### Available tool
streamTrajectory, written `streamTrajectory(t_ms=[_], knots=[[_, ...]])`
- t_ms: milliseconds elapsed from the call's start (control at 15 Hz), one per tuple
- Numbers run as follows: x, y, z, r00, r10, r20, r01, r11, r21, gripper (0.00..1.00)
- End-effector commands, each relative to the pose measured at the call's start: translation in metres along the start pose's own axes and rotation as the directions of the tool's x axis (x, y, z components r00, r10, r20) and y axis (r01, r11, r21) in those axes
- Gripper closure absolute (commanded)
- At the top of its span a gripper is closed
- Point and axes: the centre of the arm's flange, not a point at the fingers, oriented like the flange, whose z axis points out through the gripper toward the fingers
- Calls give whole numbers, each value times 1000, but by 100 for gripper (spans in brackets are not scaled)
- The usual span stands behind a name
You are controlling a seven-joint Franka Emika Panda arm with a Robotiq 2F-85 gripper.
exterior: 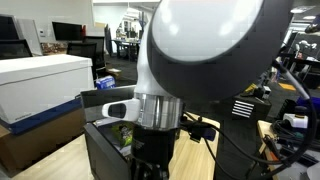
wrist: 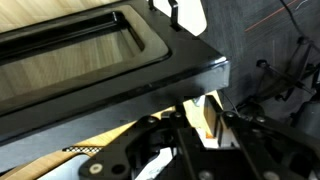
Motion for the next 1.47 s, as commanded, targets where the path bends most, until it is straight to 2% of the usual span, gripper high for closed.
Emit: streamTrajectory(t_ms=[0,200,400,600,733,867,1067,1400], knots=[[-8,15,10,997,23,-68,-30,994,-101,98],[-9,30,9,991,56,-118,-79,976,-203,100],[-10,34,4,983,92,-158,-141,931,-336,98],[-12,47,3,977,129,-169,-195,862,-467,98],[-18,57,4,977,156,-148,-212,810,-546,98],[-28,68,3,971,189,-145,-238,761,-603,98],[-42,90,-6,959,250,-136,-275,688,-671,98],[-43,114,-2,938,316,-143,-311,581,-752,98]])
